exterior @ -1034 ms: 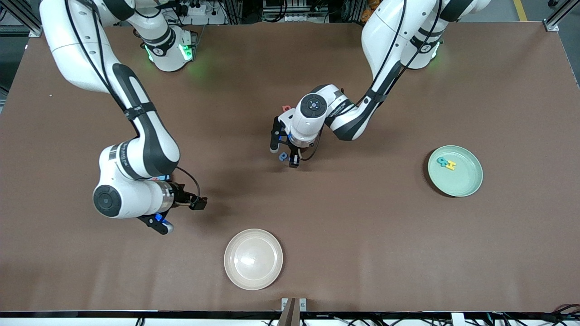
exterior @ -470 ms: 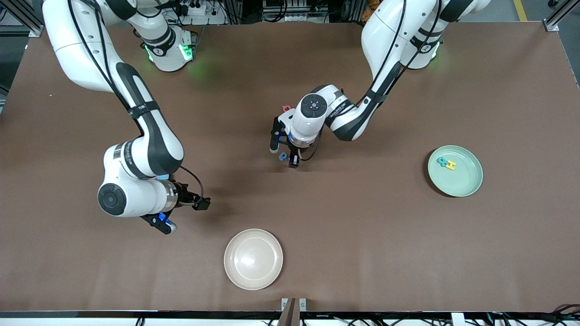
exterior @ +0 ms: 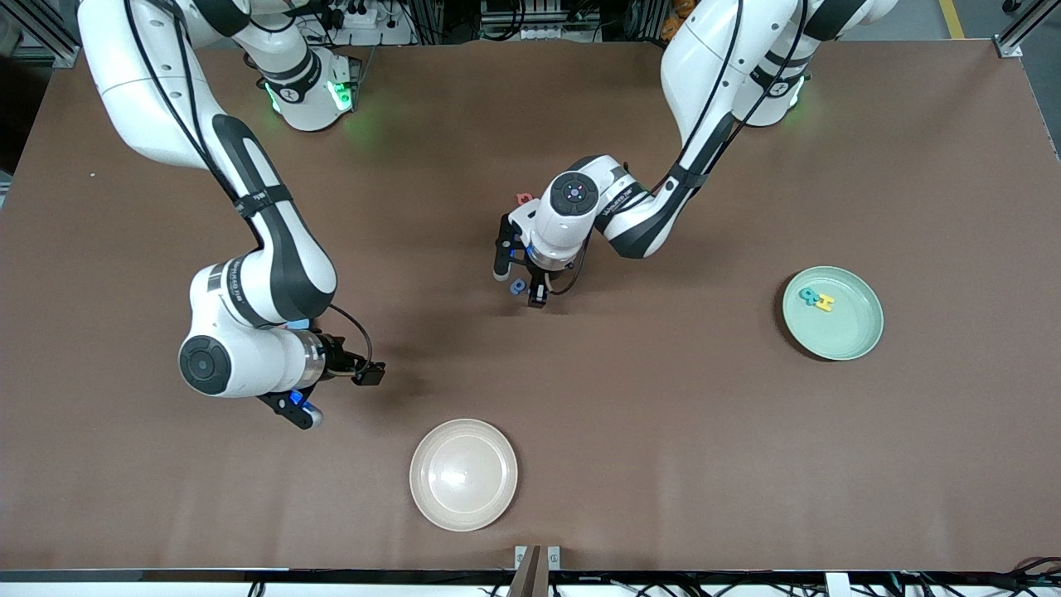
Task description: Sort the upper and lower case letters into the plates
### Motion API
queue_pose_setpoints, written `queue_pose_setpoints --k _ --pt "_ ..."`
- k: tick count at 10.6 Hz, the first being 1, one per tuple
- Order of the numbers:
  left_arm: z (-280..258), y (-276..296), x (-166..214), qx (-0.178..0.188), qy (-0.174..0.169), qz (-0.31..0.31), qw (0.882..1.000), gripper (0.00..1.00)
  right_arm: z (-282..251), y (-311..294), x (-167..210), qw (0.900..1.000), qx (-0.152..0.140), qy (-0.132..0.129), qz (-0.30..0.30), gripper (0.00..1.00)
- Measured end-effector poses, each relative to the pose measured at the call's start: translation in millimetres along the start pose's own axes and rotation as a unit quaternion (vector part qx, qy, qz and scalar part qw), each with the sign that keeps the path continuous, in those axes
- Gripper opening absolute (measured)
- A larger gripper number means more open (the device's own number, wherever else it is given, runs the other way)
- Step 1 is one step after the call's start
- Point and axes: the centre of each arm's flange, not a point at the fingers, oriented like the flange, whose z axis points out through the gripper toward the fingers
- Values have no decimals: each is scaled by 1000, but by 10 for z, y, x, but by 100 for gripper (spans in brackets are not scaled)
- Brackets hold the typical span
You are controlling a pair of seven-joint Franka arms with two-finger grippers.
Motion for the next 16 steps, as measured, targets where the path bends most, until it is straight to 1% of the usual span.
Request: queue_pose_setpoints --k 3,6,9,13,16 --pt "-10 -11 6 2 2 0 1000 61 -1 -1 0 1000 0 0 0 100" --pt "-22 -22 0 3 2 -22 1000 61 -1 -1 0 1000 1 0 0 100" --pt "-6 102 -8 -5 -3 -32 999 61 -1 -1 1 1000 1 0 0 100" --pt "-189 359 79 -13 -5 -86 996 61 -1 0 1 1000 1 0 0 100" --pt "-175 477 6 -22 -21 -138 990 61 0 0 1 1000 1 0 0 100"
